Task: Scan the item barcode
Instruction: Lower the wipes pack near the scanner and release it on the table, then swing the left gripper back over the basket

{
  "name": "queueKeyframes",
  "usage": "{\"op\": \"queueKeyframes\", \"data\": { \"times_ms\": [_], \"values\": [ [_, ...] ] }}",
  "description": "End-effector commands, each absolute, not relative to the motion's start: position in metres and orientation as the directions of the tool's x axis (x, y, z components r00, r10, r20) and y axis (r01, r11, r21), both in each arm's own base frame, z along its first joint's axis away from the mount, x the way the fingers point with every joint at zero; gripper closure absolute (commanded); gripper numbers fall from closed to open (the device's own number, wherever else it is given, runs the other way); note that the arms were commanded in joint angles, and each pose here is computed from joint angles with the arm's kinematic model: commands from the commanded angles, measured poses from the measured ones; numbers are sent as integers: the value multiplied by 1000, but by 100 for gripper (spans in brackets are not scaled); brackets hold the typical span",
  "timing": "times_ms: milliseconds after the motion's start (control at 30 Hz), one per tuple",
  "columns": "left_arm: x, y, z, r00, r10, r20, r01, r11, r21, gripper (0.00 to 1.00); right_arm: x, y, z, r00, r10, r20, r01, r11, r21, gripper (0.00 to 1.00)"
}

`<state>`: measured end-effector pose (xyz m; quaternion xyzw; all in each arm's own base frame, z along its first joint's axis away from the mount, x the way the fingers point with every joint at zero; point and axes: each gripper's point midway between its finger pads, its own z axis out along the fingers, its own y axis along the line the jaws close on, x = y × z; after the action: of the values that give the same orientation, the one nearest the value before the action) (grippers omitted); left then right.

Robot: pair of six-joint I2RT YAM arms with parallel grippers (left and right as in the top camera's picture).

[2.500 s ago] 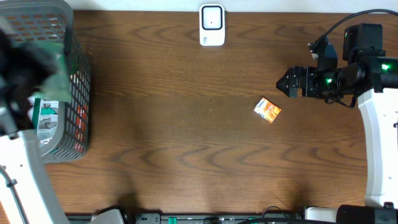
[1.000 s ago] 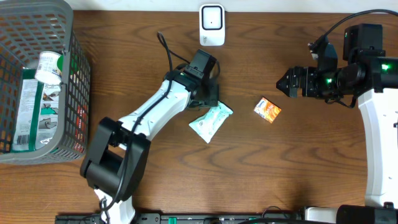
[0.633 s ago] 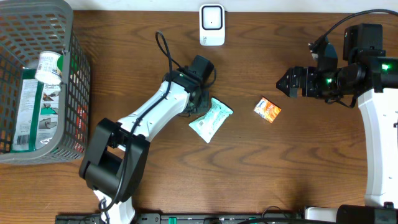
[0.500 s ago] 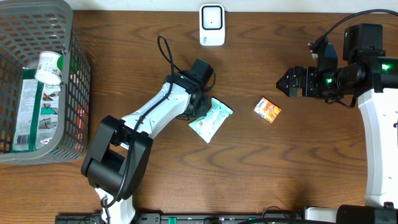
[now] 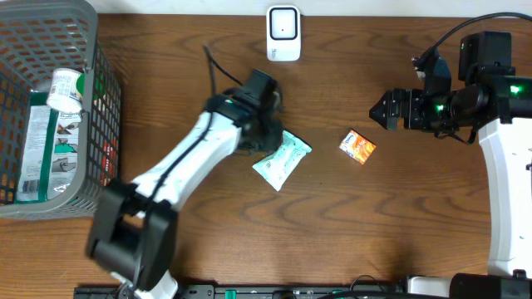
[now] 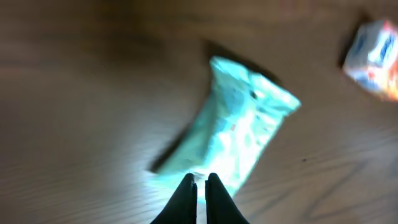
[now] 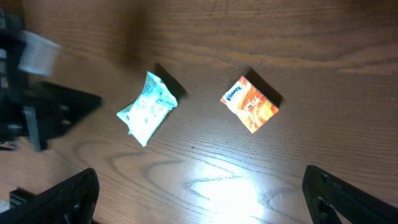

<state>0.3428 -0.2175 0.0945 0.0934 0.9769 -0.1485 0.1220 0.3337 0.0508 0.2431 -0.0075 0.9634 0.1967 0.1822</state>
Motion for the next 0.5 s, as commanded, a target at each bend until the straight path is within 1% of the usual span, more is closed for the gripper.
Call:
{"op": "queueKeyframes", "data": {
  "times_ms": [0, 100, 167, 300, 367, 467],
  "values": [
    [366, -179, 111, -926, 120, -357, 167, 980, -105, 93, 336, 52, 249, -928, 61, -368, -90, 921, 380, 1],
    [373, -140, 124, -915, 98, -391, 85, 995, 49, 93, 336, 52, 249, -928, 61, -368, -90, 921, 380, 1],
    [377, -119, 146, -899, 68, -432, 33, 996, 88, 92, 336, 52, 249, -928, 61, -368, -90, 921, 380, 1],
    [385, -82, 215, -843, -41, -537, -69, 997, 33, 93, 336, 52, 249, -928, 61, -368, -90, 921, 380, 1],
    [384, -63, 254, -811, -98, -577, -112, 994, -11, 93, 336, 52, 249, -928, 61, -368, -90, 921, 380, 1],
    [376, -26, 307, -764, -168, -624, -193, 981, -29, 93, 336, 52, 249, -928, 61, -368, -90, 921, 380, 1]
  ]
}}
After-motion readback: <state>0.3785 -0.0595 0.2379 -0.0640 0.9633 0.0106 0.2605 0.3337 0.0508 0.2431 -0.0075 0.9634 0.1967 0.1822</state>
